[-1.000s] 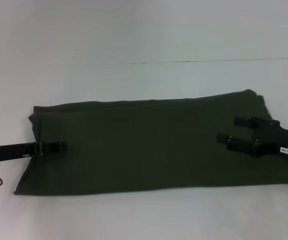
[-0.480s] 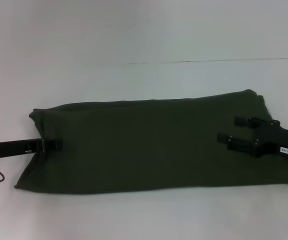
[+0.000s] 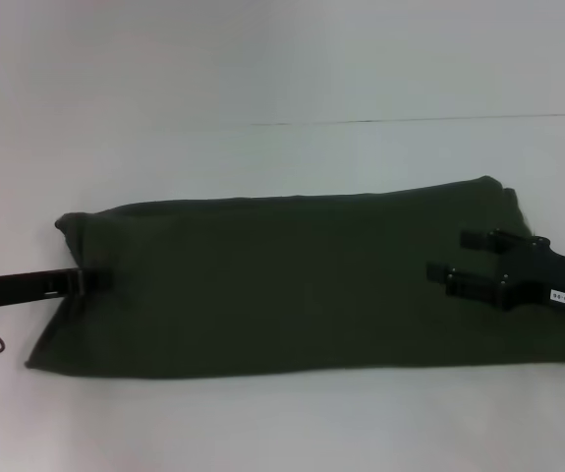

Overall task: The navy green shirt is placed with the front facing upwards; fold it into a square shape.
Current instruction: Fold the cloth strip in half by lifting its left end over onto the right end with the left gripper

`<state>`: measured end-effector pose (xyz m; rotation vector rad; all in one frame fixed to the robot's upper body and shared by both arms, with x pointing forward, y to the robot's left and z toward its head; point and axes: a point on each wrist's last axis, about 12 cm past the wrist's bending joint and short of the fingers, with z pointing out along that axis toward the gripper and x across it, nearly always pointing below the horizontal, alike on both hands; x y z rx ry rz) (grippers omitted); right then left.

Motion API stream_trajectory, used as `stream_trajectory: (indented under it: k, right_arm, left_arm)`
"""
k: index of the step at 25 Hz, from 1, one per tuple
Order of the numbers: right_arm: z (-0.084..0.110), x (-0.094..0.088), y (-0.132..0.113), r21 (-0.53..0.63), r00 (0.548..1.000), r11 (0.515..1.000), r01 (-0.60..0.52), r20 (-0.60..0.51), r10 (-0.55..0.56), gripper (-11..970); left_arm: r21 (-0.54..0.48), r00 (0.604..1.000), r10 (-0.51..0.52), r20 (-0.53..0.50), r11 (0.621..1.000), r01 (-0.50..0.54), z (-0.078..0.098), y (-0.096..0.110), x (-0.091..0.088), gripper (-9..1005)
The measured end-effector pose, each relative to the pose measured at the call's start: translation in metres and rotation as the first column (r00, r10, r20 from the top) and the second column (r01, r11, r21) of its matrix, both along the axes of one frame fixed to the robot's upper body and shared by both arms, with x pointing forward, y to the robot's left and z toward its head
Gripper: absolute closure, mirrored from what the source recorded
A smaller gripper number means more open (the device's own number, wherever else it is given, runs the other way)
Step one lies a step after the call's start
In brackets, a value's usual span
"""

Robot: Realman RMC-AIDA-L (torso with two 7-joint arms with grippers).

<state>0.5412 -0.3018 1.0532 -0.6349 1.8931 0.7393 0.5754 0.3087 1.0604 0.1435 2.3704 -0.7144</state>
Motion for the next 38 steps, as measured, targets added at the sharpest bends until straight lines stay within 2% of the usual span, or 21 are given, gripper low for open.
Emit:
stream_trajectory:
  k: [11, 15, 21, 25, 32, 38]
  right_arm:
    - [-0.001, 0.000, 0.000, 0.009, 1.000, 1.000, 0.004, -0.001, -0.004, 104]
    - [-0.002, 0.001, 0.004, 0.011, 1.000, 1.000, 0.001, -0.004, -0.001, 104]
    - [-0.005, 0.003, 0.014, 0.016, 1.000, 1.000, -0.026, -0.006, 0.026, 104]
    - [-0.010, 0.004, 0.024, 0.012, 0.999, 0.999, -0.049, -0.001, 0.049, 104]
    - [-0.018, 0.011, 0.045, -0.017, 0.997, 0.997, -0.077, 0.006, 0.077, 104]
    - [-0.022, 0.018, 0.061, -0.053, 0.995, 0.993, -0.104, 0.006, 0.104, 104]
  left_arm:
    - [0.076, 0.994, 0.096, 0.060, 0.992, -0.100, 0.010, 0.037, -0.006, 900]
    - [0.056, 0.993, 0.081, 0.086, 0.995, -0.086, 0.018, 0.037, -0.005, 900]
    - [-0.094, 0.985, -0.021, 0.174, 0.995, 0.038, 0.043, 0.002, 0.004, 900]
    - [-0.146, 0.974, -0.093, 0.206, 0.981, 0.125, 0.056, -0.025, 0.013, 901]
    - [-0.212, 0.957, -0.185, 0.221, 0.949, 0.233, 0.061, -0.080, 0.030, 901]
    - [-0.271, 0.952, -0.184, 0.244, 0.930, 0.249, 0.067, -0.101, 0.039, 899]
